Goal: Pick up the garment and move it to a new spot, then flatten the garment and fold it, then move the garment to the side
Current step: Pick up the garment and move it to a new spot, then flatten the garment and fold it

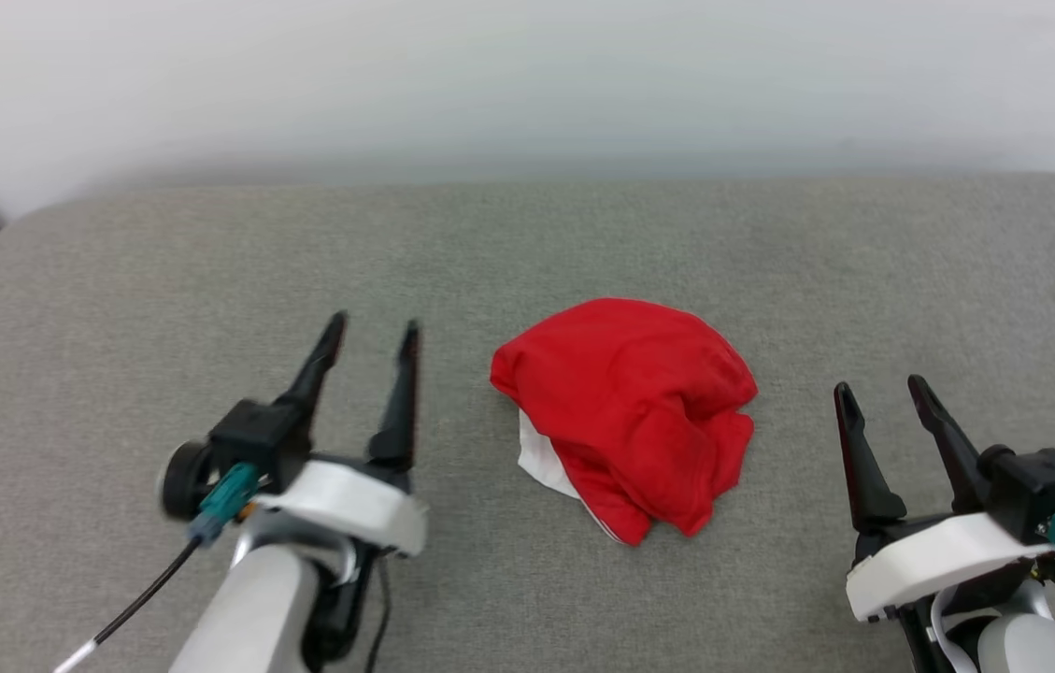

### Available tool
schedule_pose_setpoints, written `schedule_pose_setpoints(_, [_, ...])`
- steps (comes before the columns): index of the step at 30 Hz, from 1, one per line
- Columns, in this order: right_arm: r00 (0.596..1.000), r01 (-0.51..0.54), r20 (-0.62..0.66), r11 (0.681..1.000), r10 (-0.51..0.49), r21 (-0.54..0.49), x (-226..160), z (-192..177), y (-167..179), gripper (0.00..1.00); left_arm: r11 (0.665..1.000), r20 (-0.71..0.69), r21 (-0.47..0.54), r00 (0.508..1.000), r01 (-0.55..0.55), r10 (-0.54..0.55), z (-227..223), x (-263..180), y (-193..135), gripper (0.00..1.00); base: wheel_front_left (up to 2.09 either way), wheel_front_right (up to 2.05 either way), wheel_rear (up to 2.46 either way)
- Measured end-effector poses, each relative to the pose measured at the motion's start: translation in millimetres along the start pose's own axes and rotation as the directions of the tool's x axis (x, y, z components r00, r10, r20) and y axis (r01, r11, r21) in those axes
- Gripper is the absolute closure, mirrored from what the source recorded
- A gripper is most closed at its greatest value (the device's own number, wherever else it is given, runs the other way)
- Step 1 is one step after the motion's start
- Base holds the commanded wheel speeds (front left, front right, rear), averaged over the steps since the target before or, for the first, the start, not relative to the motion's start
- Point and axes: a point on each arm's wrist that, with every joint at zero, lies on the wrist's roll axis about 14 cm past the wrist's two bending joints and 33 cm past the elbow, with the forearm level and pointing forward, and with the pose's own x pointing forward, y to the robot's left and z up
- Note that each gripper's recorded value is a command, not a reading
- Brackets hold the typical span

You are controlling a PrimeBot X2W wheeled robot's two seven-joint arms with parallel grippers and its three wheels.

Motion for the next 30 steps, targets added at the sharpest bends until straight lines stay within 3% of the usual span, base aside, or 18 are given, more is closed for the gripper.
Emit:
schedule_pose_setpoints(9, [1.0, -0.01, -0.025, 1.0, 0.01, -0.009, -17.2, -2.2, 5.4, 0.0, 0.979, -0.042, 0.059, 0.98, -0.193, 0.196, -4.7, -57.5, 61.4, 0.0, 0.0, 0.0, 0.0])
schedule_pose_setpoints(30, [0.997, 0.021, -0.075, 1.0, -0.02, 0.01, -32.3, -10.4, -2.8, 0.0, 0.983, -0.065, 0.036, 0.981, -0.18, 0.182, -12.5, -64.1, 52.8, 0.0, 0.0, 0.0, 0.0])
